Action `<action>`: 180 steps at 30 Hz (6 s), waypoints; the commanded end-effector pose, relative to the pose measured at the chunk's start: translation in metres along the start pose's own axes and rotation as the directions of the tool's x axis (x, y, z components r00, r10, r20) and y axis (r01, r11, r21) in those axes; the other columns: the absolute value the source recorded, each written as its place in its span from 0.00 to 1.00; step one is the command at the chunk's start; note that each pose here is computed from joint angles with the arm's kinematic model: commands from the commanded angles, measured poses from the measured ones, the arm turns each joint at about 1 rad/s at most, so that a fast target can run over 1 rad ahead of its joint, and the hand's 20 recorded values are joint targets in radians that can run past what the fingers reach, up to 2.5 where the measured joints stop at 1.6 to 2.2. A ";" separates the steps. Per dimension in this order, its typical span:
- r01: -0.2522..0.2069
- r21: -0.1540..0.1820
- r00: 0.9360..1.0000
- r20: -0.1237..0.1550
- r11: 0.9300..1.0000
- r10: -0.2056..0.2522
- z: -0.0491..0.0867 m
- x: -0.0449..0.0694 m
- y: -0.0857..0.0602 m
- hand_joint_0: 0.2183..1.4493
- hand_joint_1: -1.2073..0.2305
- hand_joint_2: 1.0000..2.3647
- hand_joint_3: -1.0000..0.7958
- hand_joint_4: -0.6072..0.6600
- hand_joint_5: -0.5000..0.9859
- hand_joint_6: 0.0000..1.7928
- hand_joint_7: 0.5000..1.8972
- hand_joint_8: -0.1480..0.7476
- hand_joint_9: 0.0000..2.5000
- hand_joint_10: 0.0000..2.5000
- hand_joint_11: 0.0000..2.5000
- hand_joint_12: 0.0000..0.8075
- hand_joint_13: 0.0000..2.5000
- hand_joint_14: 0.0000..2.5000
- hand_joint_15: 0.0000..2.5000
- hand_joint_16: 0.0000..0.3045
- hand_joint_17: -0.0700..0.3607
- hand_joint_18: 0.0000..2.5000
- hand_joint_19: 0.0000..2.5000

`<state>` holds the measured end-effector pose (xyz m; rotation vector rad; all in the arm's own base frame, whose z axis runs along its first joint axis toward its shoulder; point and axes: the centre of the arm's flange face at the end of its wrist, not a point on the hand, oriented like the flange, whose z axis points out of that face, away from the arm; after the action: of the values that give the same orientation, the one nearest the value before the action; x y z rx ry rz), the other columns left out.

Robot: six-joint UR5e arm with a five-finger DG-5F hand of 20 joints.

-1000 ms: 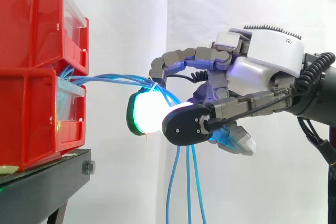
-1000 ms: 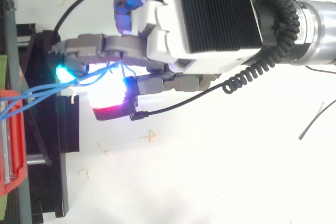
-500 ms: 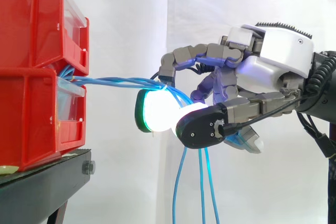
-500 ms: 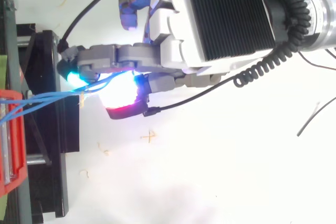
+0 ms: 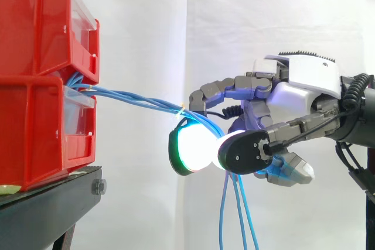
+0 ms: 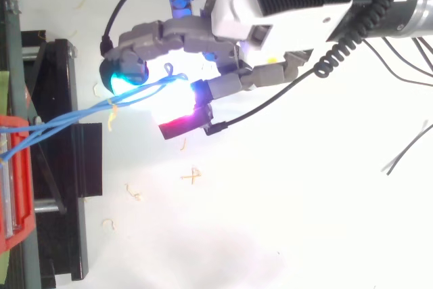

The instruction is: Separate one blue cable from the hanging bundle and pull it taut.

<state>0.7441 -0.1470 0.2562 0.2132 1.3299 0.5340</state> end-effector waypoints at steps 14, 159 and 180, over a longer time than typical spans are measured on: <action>-0.271 0.084 0.963 0.017 0.959 0.270 -0.005 0.000 -0.007 0.40 0.27 0.02 0.49 0.66 0.41 0.28 0.42 0.34 0.81 0.01 0.24 0.39 0.70 0.01 0.45 0.15 0.40 0.43 0.34; -0.338 0.428 0.885 -0.158 0.839 0.437 -0.005 -0.050 0.052 0.23 0.29 0.00 0.28 0.64 0.41 0.28 0.51 0.35 0.85 0.01 0.28 0.43 0.73 0.01 0.46 0.18 0.44 0.46 0.33; -0.338 0.429 0.886 -0.157 0.838 0.437 -0.006 -0.051 0.051 0.44 0.37 0.01 0.35 0.57 0.43 0.28 0.51 0.30 0.87 0.01 0.30 0.38 0.73 0.01 0.47 0.14 0.39 0.45 0.34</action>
<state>0.7192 -0.1282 0.3211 0.7858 1.6458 0.6500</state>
